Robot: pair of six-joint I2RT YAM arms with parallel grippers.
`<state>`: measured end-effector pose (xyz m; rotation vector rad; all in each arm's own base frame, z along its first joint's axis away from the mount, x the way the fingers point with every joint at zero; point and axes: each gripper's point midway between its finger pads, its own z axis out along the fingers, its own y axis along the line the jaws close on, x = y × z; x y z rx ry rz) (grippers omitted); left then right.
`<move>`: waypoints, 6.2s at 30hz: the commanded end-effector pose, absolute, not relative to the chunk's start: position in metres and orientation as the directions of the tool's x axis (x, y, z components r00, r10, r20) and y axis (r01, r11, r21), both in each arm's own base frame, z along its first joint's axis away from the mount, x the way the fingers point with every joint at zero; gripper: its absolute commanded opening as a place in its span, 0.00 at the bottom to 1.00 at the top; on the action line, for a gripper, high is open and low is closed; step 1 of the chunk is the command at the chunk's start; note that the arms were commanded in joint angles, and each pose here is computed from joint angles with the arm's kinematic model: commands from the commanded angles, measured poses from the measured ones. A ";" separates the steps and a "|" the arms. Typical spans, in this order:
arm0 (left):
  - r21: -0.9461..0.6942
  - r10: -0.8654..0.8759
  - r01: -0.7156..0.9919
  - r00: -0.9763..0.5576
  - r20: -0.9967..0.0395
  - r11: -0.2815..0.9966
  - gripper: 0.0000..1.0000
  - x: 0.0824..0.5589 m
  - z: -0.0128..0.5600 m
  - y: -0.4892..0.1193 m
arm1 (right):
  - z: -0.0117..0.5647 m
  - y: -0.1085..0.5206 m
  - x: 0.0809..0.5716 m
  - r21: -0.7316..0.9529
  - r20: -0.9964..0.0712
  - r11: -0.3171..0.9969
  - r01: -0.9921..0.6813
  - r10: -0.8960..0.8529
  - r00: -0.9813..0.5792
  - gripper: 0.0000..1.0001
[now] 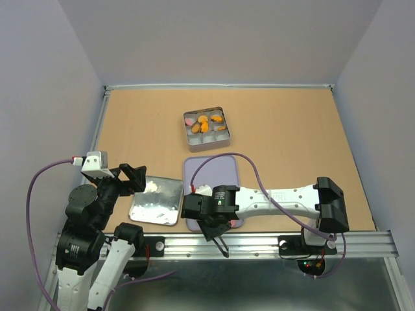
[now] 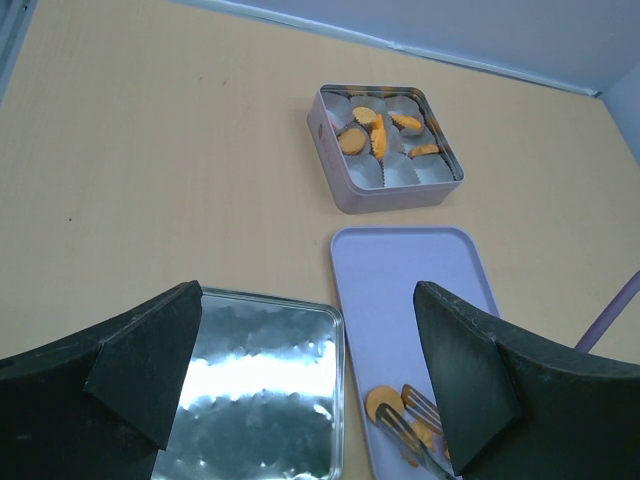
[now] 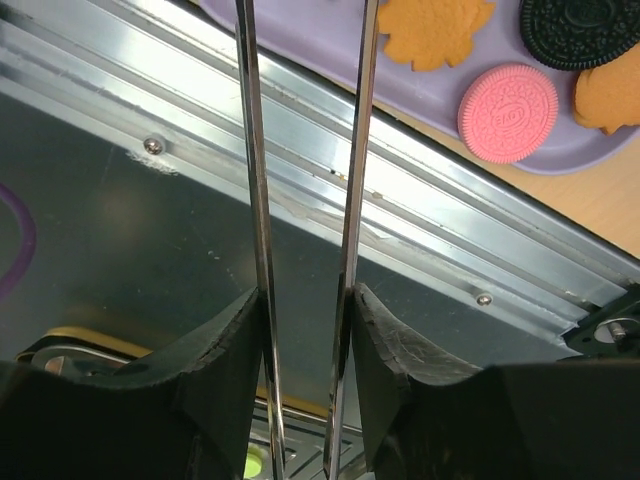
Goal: Pack the cookies
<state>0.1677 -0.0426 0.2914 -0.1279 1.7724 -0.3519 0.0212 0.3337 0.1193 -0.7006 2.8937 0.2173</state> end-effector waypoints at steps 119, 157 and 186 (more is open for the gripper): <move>-0.306 -0.282 0.116 -0.187 -0.941 0.945 0.99 0.172 0.302 -0.043 | 0.216 0.358 0.300 0.090 -0.491 0.957 -0.276 -0.198 -0.848 0.32; -0.305 -0.275 0.134 -0.202 -0.940 0.943 0.99 0.172 0.300 -0.047 | 0.217 0.356 0.299 0.099 -0.498 0.964 -0.245 -0.166 -0.851 0.50; -0.308 -0.281 0.133 -0.188 -0.941 0.942 0.99 0.170 0.303 -0.046 | 0.210 0.319 0.097 0.220 -0.374 0.929 -0.298 -0.202 -0.905 0.49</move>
